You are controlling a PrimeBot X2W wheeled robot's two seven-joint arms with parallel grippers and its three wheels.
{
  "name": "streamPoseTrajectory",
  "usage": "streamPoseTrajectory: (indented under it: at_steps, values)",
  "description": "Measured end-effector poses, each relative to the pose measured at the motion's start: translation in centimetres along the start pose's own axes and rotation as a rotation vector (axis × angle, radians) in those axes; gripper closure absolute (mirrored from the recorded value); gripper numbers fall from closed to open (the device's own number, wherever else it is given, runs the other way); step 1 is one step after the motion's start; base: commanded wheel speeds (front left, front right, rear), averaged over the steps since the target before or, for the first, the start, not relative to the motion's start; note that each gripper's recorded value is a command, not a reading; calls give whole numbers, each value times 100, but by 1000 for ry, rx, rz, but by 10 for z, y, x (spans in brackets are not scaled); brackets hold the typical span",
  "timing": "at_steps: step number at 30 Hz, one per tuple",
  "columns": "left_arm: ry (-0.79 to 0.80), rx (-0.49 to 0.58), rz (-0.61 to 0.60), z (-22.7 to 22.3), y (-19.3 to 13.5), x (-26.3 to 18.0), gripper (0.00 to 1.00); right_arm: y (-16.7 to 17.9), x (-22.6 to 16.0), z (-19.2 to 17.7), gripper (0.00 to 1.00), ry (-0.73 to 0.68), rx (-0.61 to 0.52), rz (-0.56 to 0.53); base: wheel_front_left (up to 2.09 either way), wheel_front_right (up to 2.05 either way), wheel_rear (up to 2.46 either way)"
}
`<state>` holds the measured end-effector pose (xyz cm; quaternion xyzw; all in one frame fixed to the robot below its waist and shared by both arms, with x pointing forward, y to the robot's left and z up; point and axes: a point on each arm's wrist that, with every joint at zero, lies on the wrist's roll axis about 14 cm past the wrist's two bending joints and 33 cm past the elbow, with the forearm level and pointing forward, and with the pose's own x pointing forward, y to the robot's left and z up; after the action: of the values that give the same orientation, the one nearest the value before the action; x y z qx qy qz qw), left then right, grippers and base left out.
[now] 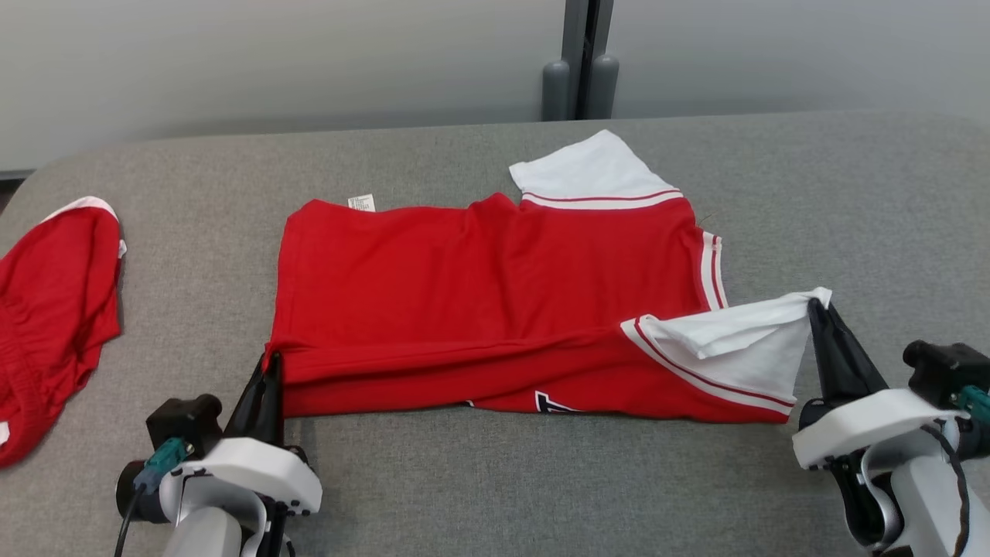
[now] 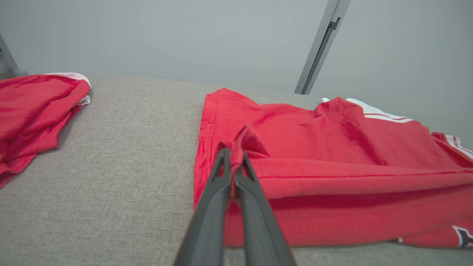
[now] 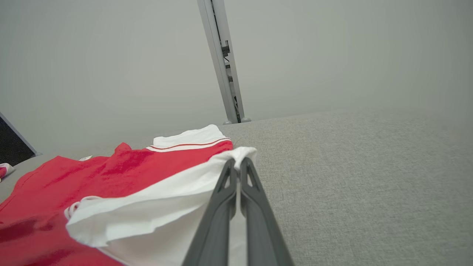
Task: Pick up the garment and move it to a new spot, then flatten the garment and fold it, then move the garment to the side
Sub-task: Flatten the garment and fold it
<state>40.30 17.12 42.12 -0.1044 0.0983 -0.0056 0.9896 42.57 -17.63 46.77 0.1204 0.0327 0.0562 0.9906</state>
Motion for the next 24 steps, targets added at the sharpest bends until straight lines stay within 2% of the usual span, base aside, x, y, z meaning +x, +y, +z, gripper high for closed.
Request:
streamPoseTrajectory:
  at_steps: [14,15,16,17,24]
  values:
    - [51,9,38,-9,7,50,100,-2,64,-22,100,75,-70,12,0,0,0]
    - [51,10,43,-9,8,52,56,-2,67,-25,100,82,-71,12,0,0,0]
    - [51,11,51,-9,10,55,0,-1,70,-28,71,89,-64,10,0,0,0]
    - [49,12,59,-8,11,57,0,1,73,-30,0,92,-58,14,0,0,0]
    - [30,-11,88,-6,18,56,0,12,79,-17,0,36,-49,43,0,0,0]
